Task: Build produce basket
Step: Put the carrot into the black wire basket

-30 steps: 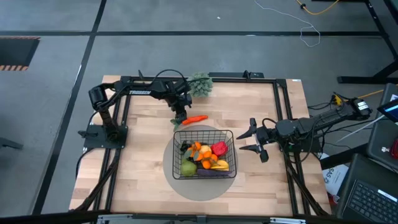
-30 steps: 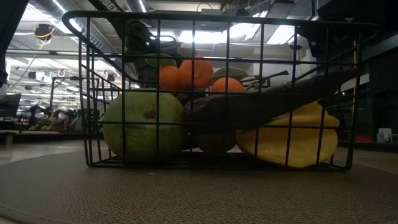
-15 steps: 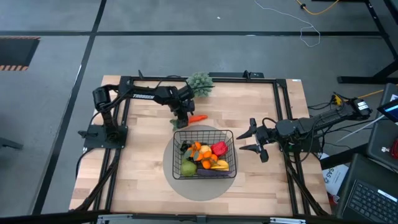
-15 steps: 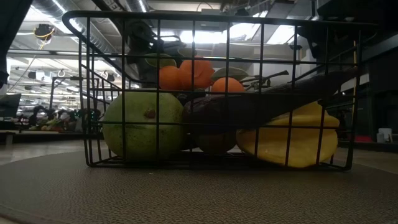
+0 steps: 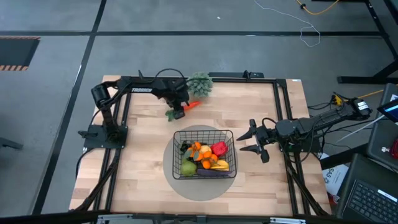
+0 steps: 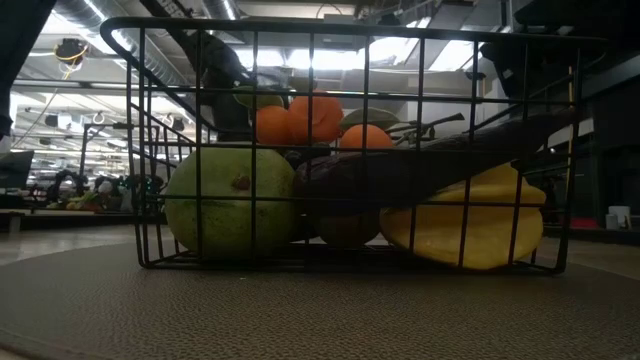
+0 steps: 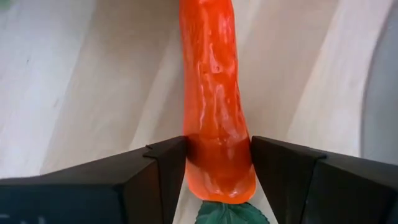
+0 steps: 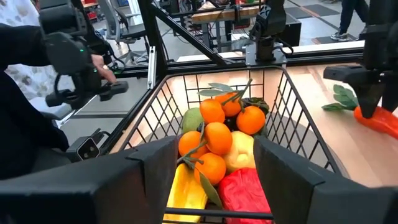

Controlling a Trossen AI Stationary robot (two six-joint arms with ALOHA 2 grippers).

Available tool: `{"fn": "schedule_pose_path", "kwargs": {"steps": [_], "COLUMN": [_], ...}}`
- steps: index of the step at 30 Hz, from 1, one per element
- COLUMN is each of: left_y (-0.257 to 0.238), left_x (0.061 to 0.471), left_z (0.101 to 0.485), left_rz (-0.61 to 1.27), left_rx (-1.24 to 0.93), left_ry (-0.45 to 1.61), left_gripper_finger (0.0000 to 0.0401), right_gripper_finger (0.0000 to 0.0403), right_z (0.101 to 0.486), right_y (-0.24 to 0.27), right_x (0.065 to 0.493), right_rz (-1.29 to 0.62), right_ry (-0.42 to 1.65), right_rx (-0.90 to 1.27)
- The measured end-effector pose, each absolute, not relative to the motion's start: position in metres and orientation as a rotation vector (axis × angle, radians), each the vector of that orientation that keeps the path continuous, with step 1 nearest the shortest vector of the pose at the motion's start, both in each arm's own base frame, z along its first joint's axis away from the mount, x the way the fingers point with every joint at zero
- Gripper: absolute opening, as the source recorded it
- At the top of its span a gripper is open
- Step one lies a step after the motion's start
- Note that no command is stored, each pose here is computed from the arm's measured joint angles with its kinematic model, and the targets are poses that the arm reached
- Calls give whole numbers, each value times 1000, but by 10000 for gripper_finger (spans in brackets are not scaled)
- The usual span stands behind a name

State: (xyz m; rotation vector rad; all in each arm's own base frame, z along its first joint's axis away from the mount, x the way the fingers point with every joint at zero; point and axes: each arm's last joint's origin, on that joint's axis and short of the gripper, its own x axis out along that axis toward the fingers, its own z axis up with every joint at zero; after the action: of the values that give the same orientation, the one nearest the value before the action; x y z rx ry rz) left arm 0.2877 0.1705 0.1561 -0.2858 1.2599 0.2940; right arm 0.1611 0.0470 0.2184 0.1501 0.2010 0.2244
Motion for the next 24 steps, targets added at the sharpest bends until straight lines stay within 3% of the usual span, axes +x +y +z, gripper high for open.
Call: {"fn": "schedule_pose_path", "kwargs": {"steps": [16, 24], "left_y": [183, 176], "left_x": [266, 264], "left_z": [152, 151], "left_rz": [295, 274], "left_rx": [-335, -337], "left_ry": [1376, 1441], "left_gripper_finger": [163, 94], "right_gripper_finger": [207, 207], "right_z": [215, 215], "right_y": [47, 48], "right_x": [161, 160], "right_rz": [220, 246], "right_ry": [234, 240], "right_rx": [167, 176]}}
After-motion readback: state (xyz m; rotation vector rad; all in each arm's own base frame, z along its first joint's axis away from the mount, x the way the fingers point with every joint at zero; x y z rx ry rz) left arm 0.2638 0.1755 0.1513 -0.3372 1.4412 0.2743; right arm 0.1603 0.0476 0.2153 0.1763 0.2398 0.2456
